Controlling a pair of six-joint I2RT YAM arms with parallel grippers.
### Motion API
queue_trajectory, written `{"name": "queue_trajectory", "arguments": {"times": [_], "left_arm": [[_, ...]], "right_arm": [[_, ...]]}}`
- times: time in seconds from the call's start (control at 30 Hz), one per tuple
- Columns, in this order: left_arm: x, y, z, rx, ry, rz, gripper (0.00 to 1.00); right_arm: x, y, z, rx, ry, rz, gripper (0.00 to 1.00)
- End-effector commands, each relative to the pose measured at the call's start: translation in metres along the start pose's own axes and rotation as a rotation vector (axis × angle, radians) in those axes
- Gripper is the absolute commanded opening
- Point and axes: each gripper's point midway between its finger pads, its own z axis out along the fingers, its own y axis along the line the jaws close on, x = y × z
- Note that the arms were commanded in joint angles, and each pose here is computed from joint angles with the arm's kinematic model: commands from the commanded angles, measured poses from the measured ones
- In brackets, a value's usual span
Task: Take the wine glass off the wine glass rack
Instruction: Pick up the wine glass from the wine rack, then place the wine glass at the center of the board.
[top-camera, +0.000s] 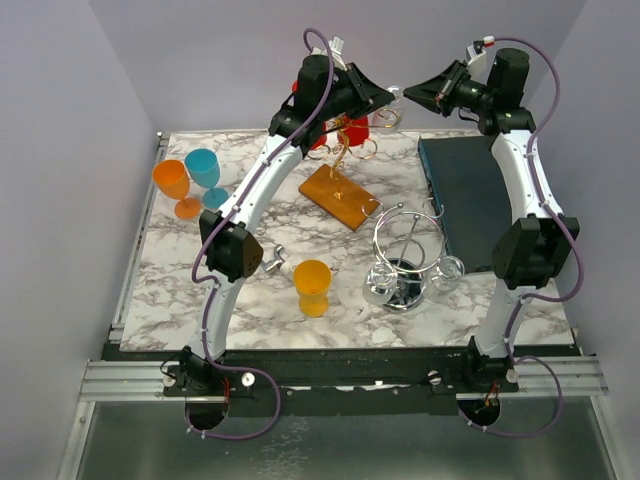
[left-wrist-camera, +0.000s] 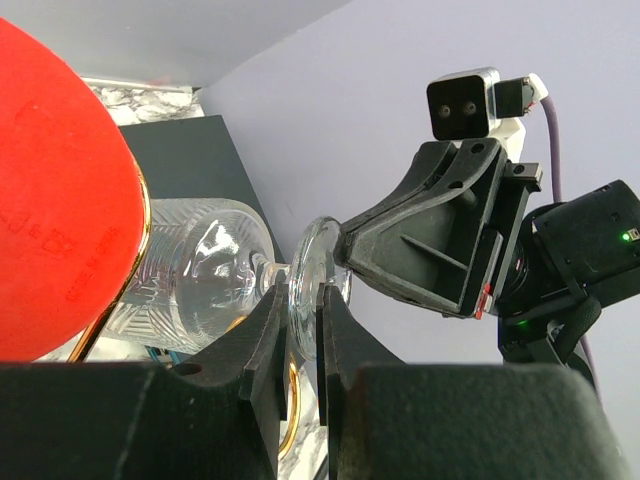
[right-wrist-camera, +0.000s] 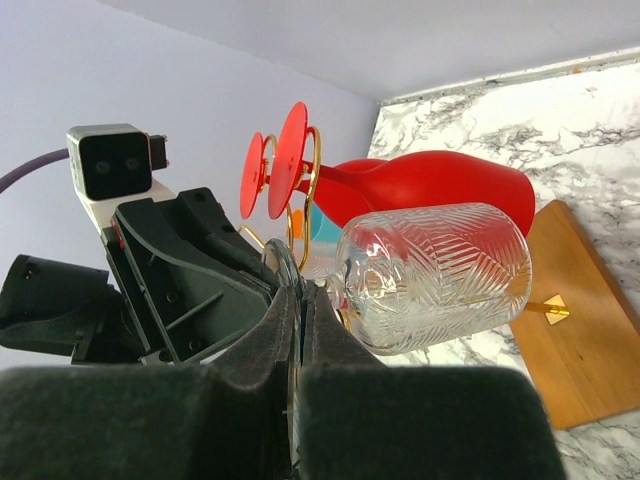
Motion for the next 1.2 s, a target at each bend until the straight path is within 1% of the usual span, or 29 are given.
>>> {"name": "queue_trajectory", "arguments": {"times": [0.0,1.17], "left_arm": [[0.020,-0.063,-0.010,0.163,0.054,0.072,0.00],[0.039,-0.070,-0.007,0.178,0.082,0.092,0.00]], "right_arm": [[-0.005,0.016,-0.006,0.006,-0.053,-0.036,0.01],[-0.003,0.010,-0.015,0.051,-0.093,-0.041,0.01]]}}
